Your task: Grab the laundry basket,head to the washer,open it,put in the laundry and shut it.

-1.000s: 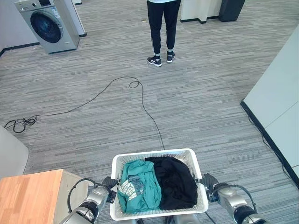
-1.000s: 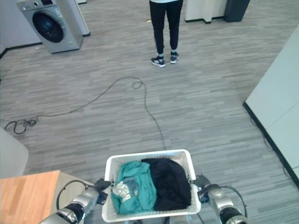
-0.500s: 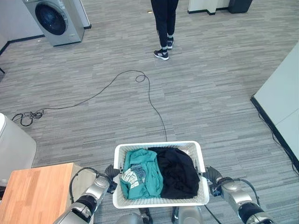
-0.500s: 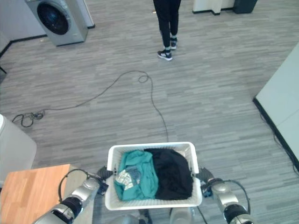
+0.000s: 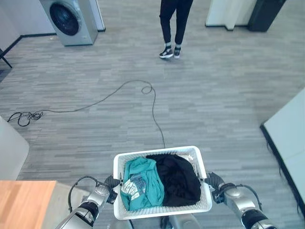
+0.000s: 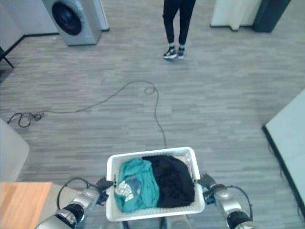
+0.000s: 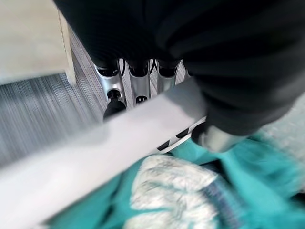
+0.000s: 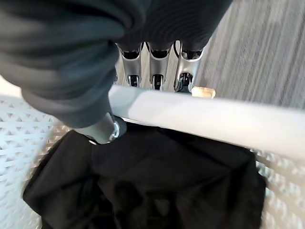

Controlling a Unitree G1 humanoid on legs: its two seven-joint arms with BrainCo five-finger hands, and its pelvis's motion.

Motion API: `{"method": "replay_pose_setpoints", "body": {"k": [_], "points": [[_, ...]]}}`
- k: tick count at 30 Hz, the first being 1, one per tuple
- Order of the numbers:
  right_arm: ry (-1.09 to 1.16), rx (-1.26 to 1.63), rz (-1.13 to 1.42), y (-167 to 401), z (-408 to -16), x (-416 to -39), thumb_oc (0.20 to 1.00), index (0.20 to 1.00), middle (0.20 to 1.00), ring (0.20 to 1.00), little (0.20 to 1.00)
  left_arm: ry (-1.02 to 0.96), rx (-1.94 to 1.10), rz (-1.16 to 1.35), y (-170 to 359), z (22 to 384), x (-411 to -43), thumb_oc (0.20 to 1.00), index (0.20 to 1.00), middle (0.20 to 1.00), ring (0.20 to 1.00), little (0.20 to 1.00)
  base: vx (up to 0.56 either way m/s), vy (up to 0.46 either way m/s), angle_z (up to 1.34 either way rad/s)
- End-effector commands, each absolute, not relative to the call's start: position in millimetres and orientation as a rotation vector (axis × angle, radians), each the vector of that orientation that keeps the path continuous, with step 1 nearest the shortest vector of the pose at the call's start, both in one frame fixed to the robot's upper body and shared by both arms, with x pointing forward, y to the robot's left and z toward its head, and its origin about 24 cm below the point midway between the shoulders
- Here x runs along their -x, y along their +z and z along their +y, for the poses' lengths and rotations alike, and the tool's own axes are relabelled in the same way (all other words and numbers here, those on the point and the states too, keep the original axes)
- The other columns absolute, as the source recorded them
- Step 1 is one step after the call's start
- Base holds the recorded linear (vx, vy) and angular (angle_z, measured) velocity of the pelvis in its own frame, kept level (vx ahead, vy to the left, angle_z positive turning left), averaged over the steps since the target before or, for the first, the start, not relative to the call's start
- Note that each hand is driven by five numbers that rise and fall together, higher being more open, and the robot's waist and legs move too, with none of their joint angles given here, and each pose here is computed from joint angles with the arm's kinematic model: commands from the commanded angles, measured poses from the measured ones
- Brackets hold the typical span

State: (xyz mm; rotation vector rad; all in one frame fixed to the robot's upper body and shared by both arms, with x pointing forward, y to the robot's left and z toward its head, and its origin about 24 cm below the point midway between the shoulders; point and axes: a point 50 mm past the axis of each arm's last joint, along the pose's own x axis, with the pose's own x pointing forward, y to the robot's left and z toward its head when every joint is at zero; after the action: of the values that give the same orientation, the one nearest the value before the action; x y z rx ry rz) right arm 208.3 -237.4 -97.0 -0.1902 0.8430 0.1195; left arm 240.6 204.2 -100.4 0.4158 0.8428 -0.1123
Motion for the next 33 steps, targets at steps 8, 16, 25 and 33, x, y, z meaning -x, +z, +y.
{"method": "replay_pose_setpoints", "body": {"k": [8,16,25,33], "points": [[0.276,0.122,0.808,-93.5,-204.4,-226.3,0.2,0.2,0.2,0.2,0.2,-0.145,-0.279,0.737,-84.5,180.7,-265.4,0.2,0.2,0.2,0.2,0.2,0.67,0.138,-0.45],[0.311,0.12,0.844,-98.2,-193.0,-228.1,0.2,0.2,0.2,0.2,0.2,-0.168,-0.31,0.746,-85.1,181.9,-262.9,0.2,0.2,0.2,0.2,0.2,0.49,0.266,-0.54],[0.243,0.069,0.866,-102.7,-203.6,-220.9,0.2,0.2,0.2,0.2,0.2,-0.16,-0.32,0.763,-83.2,183.2,-269.1,0.2,0.2,0.2,0.2,0.2,0.46,0.047,0.74],[0.177,0.077,0.908,-105.4,-225.5,-208.1,0.2,0.2,0.2,0.2,0.2,-0.181,-0.281,0.807,-93.1,172.9,-258.8,0.2,0.2,0.2,0.2,0.2,0.49,-0.165,0.6]]}}
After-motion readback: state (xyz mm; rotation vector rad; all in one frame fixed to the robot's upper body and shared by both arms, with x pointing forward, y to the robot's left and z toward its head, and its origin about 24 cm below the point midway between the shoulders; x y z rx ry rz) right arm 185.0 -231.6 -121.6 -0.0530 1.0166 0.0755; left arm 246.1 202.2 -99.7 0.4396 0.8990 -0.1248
